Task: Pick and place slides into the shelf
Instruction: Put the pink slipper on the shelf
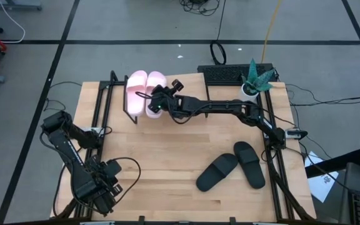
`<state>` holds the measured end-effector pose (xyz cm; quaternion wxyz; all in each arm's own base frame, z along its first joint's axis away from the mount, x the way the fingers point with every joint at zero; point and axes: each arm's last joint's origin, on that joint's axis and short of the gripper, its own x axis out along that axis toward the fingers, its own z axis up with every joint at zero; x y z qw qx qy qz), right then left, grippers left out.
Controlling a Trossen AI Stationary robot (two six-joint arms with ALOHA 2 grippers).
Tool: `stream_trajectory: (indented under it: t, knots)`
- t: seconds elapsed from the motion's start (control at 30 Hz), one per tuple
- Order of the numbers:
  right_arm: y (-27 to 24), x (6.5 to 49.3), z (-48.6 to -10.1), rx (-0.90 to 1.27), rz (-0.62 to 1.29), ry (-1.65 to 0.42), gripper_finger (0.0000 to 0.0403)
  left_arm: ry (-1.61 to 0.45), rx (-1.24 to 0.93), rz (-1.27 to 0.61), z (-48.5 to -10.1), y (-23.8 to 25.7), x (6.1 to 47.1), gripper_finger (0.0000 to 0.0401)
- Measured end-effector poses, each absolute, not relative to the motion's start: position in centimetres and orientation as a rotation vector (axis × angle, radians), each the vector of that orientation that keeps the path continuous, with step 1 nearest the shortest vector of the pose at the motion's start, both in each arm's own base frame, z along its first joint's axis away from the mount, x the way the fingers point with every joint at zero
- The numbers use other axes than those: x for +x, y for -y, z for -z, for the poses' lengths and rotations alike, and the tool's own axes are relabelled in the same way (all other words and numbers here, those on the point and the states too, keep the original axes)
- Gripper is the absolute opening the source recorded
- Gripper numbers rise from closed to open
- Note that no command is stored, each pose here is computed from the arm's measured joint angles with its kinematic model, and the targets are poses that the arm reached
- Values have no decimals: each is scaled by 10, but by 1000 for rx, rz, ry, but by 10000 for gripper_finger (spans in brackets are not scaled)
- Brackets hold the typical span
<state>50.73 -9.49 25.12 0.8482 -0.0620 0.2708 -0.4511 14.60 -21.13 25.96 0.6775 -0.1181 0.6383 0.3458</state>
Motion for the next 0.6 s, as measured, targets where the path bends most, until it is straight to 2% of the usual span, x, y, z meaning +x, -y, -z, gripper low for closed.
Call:
stream_trajectory:
  t: [0.47, 0.6]
  knots:
    - [103, 507, -249, -77, 840, -596, 14, -1436, -263, -775, -260, 211, 146, 172]
    - [103, 507, -249, -85, 837, -601, 32, -1436, -262, -775, -260, 211, 146, 172]
